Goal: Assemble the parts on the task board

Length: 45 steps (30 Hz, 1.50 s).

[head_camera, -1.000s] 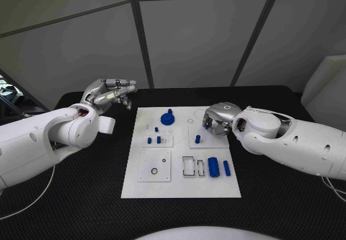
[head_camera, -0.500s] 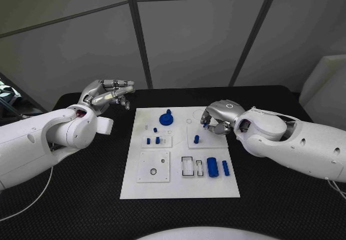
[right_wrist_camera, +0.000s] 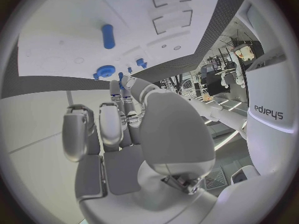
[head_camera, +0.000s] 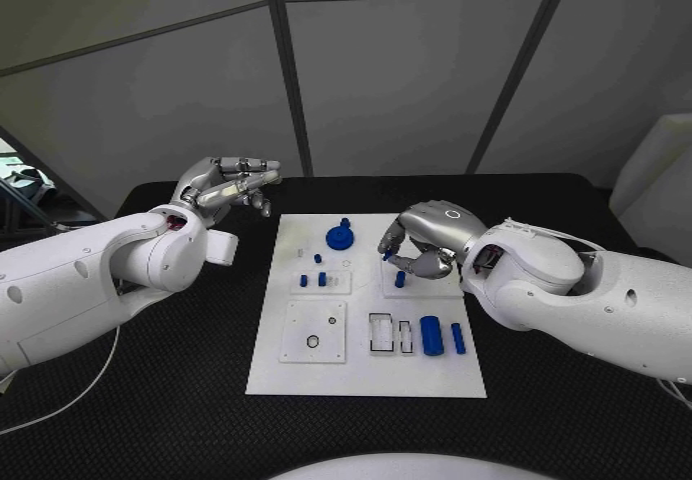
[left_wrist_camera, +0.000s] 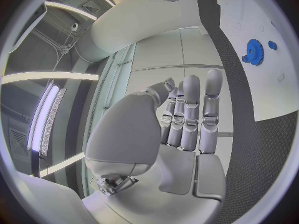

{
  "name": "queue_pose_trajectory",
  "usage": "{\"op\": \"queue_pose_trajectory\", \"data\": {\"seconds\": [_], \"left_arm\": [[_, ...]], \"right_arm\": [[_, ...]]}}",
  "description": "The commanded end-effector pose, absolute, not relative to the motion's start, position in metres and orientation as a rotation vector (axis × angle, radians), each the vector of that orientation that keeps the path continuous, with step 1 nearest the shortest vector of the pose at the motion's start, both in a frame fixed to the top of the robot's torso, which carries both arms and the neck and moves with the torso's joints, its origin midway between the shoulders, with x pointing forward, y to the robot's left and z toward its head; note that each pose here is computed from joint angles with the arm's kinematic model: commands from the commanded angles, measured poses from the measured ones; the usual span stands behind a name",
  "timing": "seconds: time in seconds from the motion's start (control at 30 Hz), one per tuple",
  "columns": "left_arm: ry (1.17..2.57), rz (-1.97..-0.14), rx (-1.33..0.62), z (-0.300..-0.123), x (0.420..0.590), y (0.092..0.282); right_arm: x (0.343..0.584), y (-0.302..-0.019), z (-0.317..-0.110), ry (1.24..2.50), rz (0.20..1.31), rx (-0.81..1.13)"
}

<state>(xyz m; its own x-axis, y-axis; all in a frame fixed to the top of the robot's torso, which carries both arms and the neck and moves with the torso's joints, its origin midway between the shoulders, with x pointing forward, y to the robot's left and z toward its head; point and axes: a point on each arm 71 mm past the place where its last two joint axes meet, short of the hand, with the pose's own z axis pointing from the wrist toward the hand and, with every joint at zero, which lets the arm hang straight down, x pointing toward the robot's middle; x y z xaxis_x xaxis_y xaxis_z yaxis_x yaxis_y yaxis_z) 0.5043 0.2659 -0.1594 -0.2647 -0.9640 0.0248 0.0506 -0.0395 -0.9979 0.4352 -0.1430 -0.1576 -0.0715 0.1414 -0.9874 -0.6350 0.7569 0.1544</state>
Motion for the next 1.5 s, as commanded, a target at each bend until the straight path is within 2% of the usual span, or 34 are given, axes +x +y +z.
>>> {"op": "queue_pose_trajectory", "data": {"seconds": [0.03, 0.27, 0.5, 0.73, 1.0, 1.5], "left_arm": [[1.340, -1.485, -1.042, -0.158, 0.505, 0.260], [1.351, -1.504, -1.038, -0.160, 0.507, 0.250], [1.369, -1.526, -1.035, -0.161, 0.508, 0.239], [1.389, -1.546, -1.033, -0.163, 0.509, 0.231], [1.400, -1.547, -1.036, -0.163, 0.509, 0.228], [1.401, -1.542, -1.039, -0.164, 0.509, 0.230]], "right_arm": [[0.430, -0.127, -0.154, 1.516, 0.758, -0.406], [0.422, -0.098, -0.162, 1.535, 0.839, -0.440], [0.413, -0.074, -0.190, 1.591, 0.893, -0.473], [0.411, -0.060, -0.209, 1.630, 0.906, -0.506], [0.408, -0.054, -0.218, 1.652, 0.901, -0.535], [0.409, -0.056, -0.223, 1.678, 0.869, -0.563]]}}
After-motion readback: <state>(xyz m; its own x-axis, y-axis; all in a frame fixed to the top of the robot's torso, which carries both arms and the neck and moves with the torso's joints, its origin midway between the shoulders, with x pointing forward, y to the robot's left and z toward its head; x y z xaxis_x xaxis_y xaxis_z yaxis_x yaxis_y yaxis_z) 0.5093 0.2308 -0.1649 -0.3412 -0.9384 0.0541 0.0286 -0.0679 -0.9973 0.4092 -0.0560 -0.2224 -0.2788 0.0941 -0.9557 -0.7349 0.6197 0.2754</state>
